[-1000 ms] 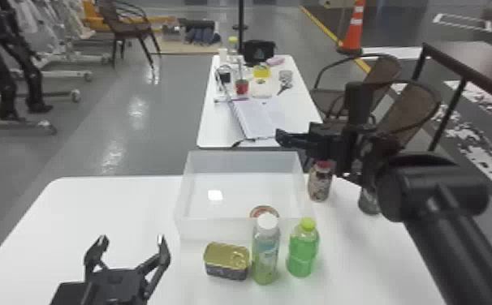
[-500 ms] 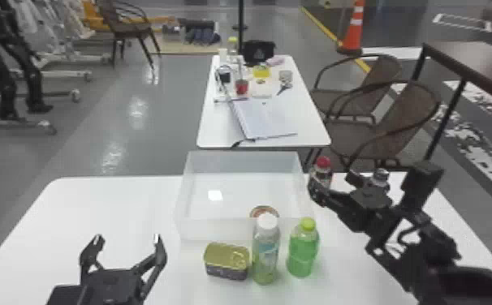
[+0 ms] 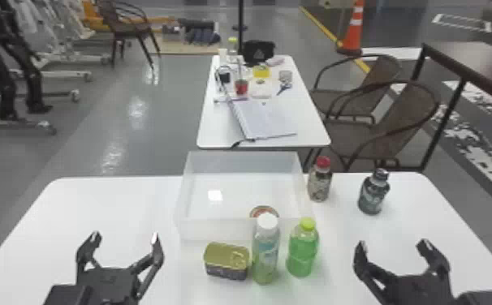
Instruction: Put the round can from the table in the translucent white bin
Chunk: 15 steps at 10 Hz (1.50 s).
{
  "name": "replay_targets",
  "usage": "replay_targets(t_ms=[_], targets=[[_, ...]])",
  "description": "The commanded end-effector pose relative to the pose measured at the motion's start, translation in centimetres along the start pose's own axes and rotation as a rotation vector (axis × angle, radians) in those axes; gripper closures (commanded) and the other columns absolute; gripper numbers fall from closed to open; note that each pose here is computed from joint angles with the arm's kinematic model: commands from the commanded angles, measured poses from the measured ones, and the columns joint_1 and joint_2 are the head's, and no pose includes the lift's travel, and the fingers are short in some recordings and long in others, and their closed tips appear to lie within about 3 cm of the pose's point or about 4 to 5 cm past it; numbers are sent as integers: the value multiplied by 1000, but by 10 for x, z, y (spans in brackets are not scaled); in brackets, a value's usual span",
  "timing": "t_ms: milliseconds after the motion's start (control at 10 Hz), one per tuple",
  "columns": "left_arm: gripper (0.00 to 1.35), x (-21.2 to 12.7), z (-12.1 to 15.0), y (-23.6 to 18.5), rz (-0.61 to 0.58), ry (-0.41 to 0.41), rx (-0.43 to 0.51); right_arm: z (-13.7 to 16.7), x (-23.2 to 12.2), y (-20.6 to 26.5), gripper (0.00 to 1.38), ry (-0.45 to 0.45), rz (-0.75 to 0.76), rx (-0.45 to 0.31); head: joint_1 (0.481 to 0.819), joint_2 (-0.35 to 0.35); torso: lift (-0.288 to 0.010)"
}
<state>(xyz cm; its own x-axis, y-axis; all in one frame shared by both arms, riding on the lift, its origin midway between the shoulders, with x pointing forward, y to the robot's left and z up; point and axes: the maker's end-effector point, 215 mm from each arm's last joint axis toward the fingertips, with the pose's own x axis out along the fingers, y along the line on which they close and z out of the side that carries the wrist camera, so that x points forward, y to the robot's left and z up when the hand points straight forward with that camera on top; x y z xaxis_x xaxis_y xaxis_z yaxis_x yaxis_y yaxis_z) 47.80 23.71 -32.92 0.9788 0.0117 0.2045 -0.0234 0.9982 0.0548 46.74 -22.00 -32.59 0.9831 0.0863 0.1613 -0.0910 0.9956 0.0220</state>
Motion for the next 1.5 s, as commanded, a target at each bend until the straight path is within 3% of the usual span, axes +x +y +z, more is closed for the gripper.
replay_targets(t_ms=[0,100,300,400,500,700,1000,1400], targets=[[194,-6,2,4,-6,0,17,-10,-14,1,104,-7,1,54,549,0,-100],[194,-20,-3,11,1,31,18,-12,-21,5,110,5,43,32,549,0,-100],[188,-57,-27,13,10,156,20,-37,-37,7,107,109,53,39,549,0,-100],[186,-50,-24,12,44,155,31,-40,-28,12,105,143,41,44,549,0,-100],[176,-38,-14,3,54,130,83,-41,-25,5,96,192,0,-4,549,0,-100],[171,-30,-10,5,69,142,124,-55,-29,-1,76,265,-35,42,549,0,-100],[173,-29,-4,0,61,120,119,-59,-23,12,76,276,6,58,549,0,-100],[177,-28,-3,0,61,116,115,-39,-17,12,78,189,15,-21,549,0,-100]])
